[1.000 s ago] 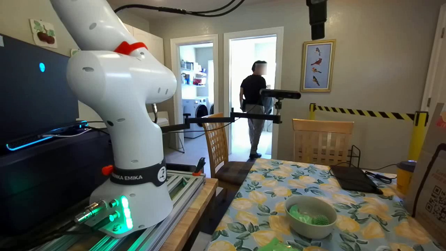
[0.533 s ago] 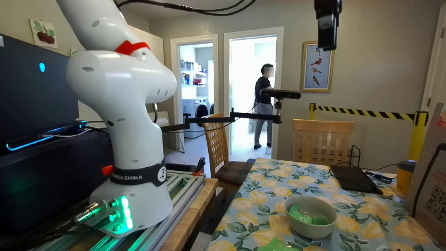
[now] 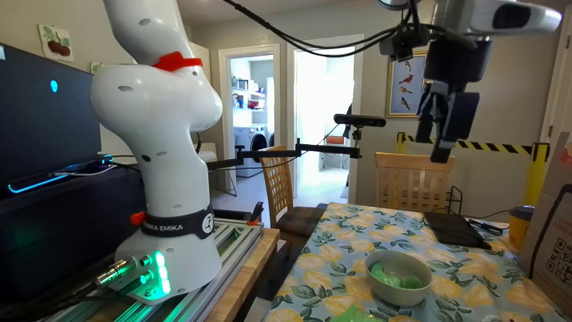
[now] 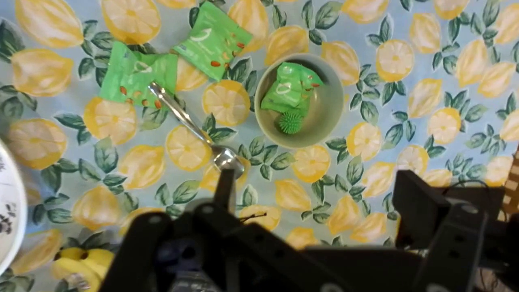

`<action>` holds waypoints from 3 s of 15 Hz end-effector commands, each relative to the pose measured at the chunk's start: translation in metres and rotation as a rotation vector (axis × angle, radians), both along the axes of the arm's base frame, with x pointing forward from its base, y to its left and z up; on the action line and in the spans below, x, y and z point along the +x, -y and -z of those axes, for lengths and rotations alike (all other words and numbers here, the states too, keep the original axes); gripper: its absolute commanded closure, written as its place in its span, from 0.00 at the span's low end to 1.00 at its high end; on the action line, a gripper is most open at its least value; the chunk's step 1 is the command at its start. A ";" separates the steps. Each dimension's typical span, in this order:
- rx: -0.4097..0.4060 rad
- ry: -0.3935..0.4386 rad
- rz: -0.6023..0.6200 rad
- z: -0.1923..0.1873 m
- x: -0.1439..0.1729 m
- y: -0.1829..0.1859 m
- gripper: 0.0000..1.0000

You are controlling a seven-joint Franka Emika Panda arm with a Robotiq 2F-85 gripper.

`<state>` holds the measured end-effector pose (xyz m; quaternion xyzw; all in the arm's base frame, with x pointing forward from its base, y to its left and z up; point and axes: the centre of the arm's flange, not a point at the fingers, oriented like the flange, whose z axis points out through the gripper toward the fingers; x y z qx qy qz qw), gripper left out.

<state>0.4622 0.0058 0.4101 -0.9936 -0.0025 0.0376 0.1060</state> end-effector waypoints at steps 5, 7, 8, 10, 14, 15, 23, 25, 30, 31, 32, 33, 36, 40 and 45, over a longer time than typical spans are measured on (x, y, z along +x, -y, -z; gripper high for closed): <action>-0.025 -0.063 -0.076 0.033 0.009 -0.020 0.00; -0.025 -0.053 -0.072 0.029 0.009 -0.017 0.00; -0.025 -0.051 -0.072 0.028 0.009 -0.017 0.00; 0.010 -0.122 -0.070 0.049 0.025 -0.021 0.00; 0.059 -0.251 -0.111 0.112 0.053 -0.052 0.00; 0.057 -0.276 -0.119 0.127 0.058 -0.060 0.00; -0.017 -0.379 -0.224 0.217 0.086 -0.106 0.00; -0.032 -0.397 -0.243 0.230 0.091 -0.112 0.00; -0.085 -0.424 -0.284 0.253 0.090 -0.127 0.00; -0.100 -0.430 -0.292 0.257 0.087 -0.130 0.00; -0.112 -0.435 -0.298 0.260 0.085 -0.131 0.00; -0.121 -0.447 -0.305 0.263 0.081 -0.133 0.00; -0.179 -0.440 -0.314 0.271 0.075 -0.132 0.00; -0.220 -0.411 -0.314 0.279 0.074 -0.131 0.00; -0.224 -0.338 -0.303 0.285 0.079 -0.131 0.00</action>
